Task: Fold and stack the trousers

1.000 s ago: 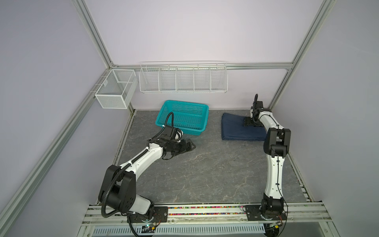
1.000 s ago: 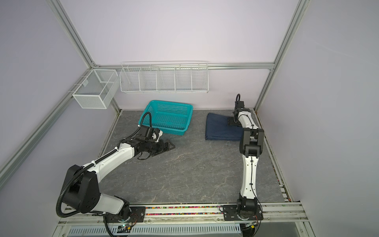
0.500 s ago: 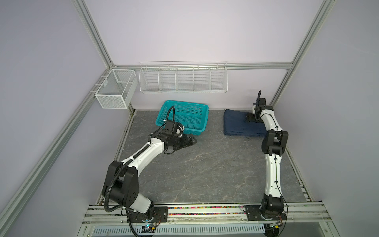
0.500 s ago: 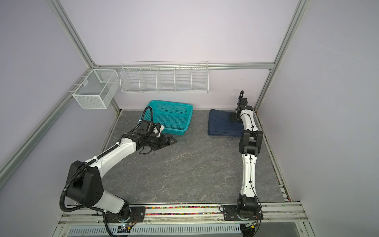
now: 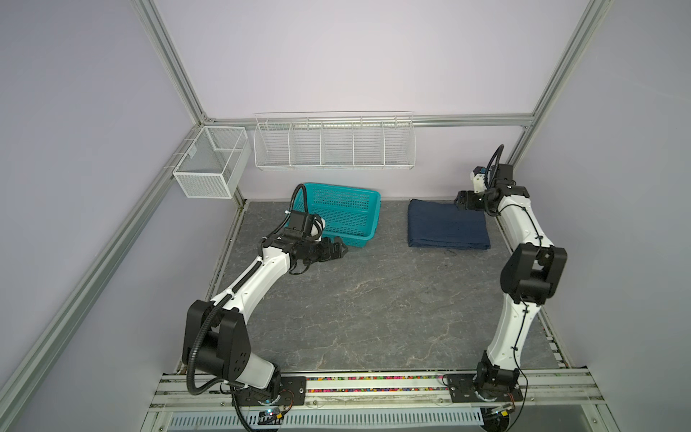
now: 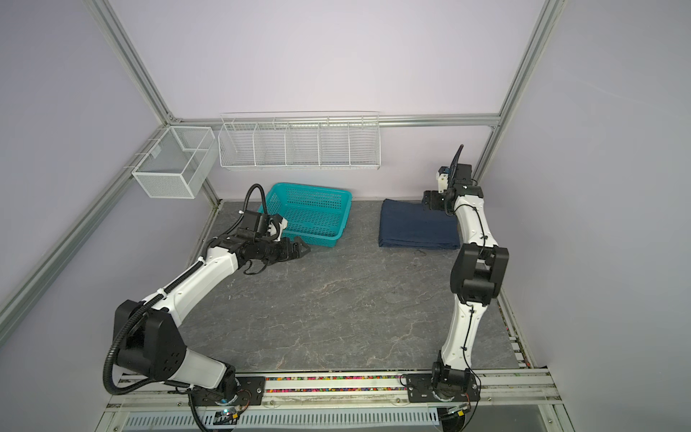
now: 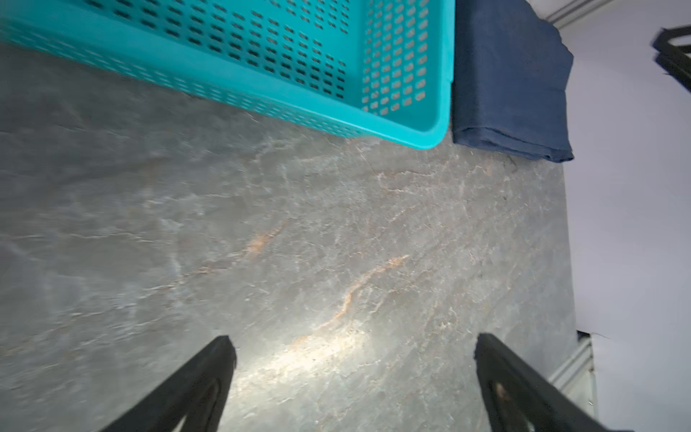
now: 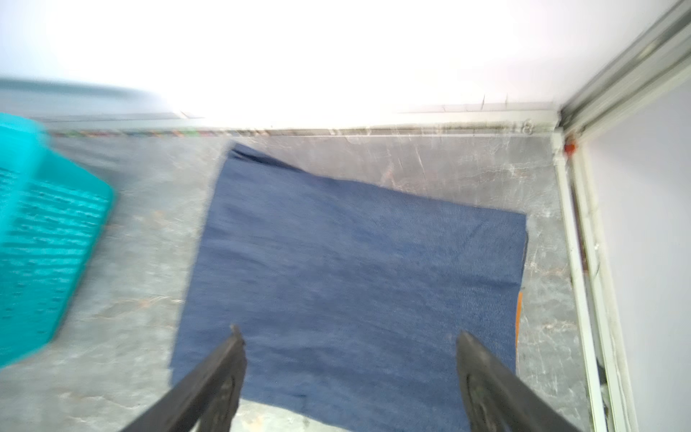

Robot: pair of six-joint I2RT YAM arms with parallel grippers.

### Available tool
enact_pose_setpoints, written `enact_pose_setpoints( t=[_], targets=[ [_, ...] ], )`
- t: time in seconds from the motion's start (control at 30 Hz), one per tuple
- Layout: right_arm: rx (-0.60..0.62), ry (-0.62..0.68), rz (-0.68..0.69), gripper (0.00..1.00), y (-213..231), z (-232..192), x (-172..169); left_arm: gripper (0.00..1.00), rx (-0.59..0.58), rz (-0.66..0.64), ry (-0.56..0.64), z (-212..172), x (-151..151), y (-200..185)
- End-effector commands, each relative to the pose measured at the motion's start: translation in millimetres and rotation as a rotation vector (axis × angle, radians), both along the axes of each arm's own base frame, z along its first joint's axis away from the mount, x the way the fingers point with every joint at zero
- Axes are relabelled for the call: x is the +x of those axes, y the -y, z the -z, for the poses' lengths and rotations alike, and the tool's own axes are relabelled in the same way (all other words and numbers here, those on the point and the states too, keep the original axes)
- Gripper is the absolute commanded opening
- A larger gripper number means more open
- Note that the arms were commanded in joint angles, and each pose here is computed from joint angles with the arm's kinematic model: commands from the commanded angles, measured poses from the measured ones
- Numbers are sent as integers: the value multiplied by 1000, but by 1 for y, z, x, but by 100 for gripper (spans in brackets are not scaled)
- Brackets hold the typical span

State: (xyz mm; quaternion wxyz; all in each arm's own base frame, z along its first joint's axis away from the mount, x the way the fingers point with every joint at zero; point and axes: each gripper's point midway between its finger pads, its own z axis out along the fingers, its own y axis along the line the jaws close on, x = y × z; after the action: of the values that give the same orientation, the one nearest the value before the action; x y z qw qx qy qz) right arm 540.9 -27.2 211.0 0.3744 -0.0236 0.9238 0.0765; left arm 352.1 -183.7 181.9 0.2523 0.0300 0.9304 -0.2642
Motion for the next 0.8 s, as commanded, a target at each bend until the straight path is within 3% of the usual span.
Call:
enact_pose_setpoints(
  t=[0.0,0.23,0.37,0.6,0.7,0.77],
  targets=[
    [42,92,-39,89,-15,-7,-31,99,173,-66,93,-2,-3,-46],
    [28,149,-30,89,-31,28,-112,99,396,-264,252,21,-2,-130],
    [-32,201,13,89,-43,66,-142,99,423,-377,363,36,-1,-163],
    [-126,325,73,88,-43,98,-149,99,460,-417,592,56,6,-173],
    [-199,407,123,89,-29,98,-144,99,471,-423,622,52,17,-174],
    [-181,396,119,88,-28,105,-140,99,477,-399,659,49,25,-170]
  ],
)
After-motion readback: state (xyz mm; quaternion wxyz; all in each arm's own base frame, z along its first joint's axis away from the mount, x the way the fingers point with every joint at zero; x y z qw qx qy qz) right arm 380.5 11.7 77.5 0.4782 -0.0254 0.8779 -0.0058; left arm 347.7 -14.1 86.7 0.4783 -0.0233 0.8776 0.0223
